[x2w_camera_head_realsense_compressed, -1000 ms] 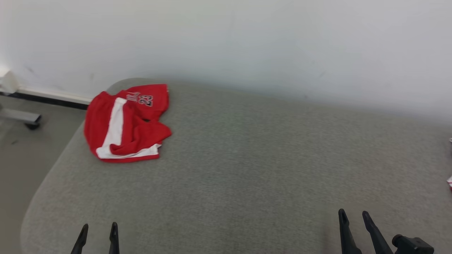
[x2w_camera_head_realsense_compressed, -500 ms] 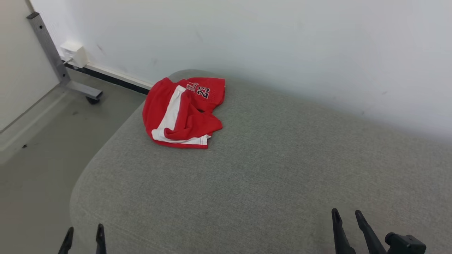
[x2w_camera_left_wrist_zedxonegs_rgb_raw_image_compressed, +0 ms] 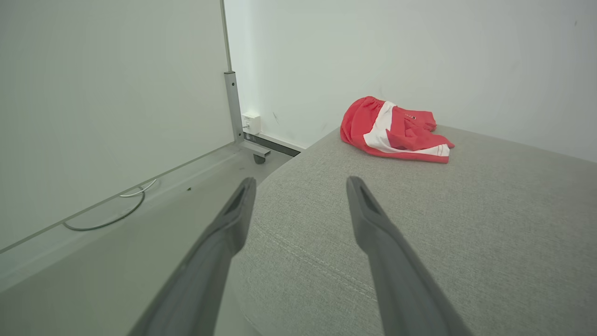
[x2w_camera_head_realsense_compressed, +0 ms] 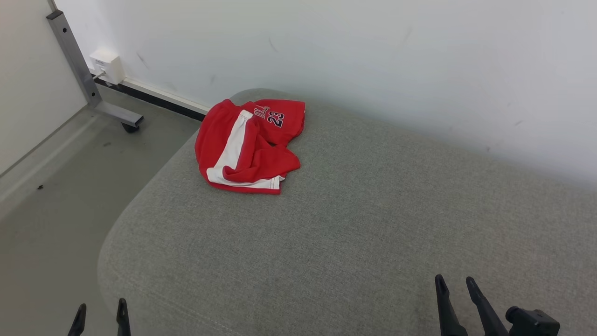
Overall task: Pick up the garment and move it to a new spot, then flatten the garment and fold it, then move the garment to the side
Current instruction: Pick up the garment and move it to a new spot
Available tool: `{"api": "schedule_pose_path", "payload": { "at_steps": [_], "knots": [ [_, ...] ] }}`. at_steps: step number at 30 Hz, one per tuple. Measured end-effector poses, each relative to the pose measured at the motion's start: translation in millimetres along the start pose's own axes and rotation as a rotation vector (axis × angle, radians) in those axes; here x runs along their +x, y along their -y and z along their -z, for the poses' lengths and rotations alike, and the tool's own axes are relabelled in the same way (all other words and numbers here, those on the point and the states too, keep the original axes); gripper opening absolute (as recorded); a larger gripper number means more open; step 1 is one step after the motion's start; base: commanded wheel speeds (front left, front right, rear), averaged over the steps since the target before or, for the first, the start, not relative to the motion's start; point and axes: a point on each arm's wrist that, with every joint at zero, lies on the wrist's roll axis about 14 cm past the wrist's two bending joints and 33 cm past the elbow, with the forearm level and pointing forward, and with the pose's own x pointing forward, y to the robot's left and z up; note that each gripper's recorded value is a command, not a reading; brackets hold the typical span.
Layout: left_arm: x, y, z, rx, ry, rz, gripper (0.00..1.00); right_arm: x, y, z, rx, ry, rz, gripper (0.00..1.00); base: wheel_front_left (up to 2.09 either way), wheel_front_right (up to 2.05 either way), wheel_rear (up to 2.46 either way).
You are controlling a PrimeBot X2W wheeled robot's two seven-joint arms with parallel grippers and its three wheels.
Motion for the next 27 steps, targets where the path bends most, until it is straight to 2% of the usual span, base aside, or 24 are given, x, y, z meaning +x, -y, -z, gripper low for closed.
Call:
{"api": "schedule_pose_path", "payload": {
  "at_steps": [8,22,27],
  "knots": [
    [22.1,4.0,-8.2,-0.021,0.02,0.006,1.0,5.1,7.8,-10.3,-0.008,0.032,0.011,1.0,0.0,0.0,0.0],
    [180.4,61.1,-102.4,-0.002,0.233,0.152,1.0,17.7,73.2,-43.3,-0.076,0.098,0.127,1.0,0.0,0.0,0.0],
    [234.6,90.1,-107.7,0.005,0.22,0.193,1.0,12.9,109.4,-51.3,-0.101,0.124,0.213,1.0,0.0,0.0,0.0]
  ]
}}
